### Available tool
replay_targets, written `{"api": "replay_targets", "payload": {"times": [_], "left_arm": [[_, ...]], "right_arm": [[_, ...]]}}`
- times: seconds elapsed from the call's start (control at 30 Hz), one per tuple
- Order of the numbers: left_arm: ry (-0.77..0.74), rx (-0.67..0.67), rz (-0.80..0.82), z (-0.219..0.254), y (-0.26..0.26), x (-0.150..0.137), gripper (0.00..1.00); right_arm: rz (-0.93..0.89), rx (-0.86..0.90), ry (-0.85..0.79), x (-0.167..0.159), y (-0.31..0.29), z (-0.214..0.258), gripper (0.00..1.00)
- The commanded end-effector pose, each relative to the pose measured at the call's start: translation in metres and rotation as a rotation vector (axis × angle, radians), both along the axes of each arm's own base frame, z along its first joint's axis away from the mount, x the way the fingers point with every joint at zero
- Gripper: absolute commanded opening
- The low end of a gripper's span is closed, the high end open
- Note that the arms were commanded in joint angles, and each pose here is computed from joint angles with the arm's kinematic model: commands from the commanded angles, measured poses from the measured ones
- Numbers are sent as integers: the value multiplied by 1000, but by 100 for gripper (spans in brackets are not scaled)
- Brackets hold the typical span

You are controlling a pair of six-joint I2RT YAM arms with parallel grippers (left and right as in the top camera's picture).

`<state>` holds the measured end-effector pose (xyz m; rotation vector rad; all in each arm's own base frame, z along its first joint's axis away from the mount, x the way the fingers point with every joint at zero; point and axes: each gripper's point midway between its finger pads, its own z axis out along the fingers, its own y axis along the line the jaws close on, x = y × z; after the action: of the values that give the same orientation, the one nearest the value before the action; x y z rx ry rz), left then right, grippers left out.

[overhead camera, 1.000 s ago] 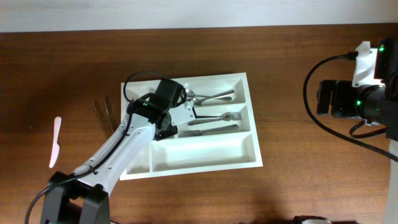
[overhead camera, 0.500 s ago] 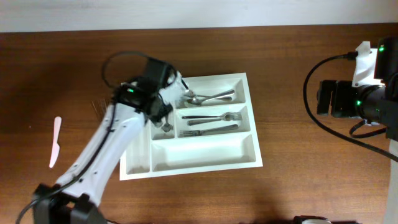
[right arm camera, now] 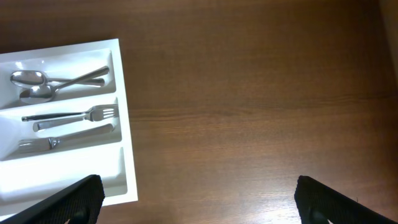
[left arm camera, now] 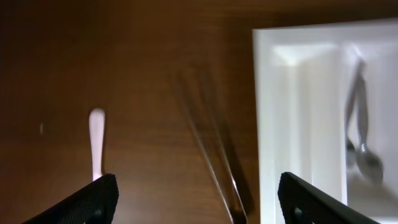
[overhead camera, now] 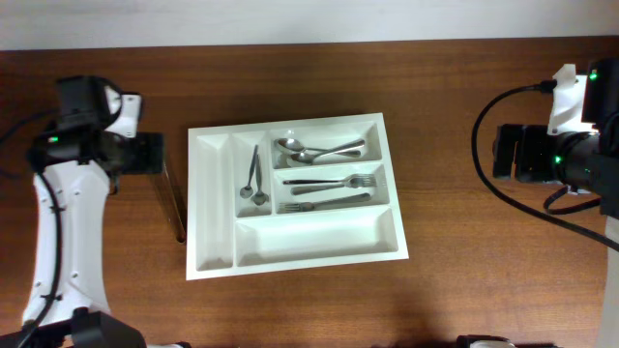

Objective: Pack container

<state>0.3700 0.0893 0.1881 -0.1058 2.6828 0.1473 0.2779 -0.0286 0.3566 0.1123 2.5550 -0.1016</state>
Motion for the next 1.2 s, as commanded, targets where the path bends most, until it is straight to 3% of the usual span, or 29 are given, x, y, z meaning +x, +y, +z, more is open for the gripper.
{"api": "replay_targets", "payload": {"times": [0.0, 0.1, 0.17, 0.37, 0.5, 0.7, 0.9, 1.17], "left_arm": [[52, -30, 281, -20, 41, -12, 85], [128, -13, 293, -43, 66, -19, 87], [189, -1, 234, -60, 77, -24, 96], [325, -14, 198, -104, 109, -42, 98], [369, -22, 182, -127, 125, -48, 84], [367, -25, 210, -150, 146, -47, 83], [430, -7, 48, -174, 151, -51, 79], [433, -5, 36, -189, 154, -47, 75]], "right_arm": [[-16, 11, 2, 1, -2, -2, 99], [-15, 11, 2, 1, -2, -2, 99], [-15, 11, 3, 1, -2, -2, 99], [-15, 11, 3, 1, -2, -2, 99], [-15, 11, 2, 1, -2, -2, 99], [-16, 11, 3, 1, -2, -2, 98], [-15, 11, 3, 1, -2, -2, 99], [-15, 12, 12, -1, -1, -3, 99]]}}
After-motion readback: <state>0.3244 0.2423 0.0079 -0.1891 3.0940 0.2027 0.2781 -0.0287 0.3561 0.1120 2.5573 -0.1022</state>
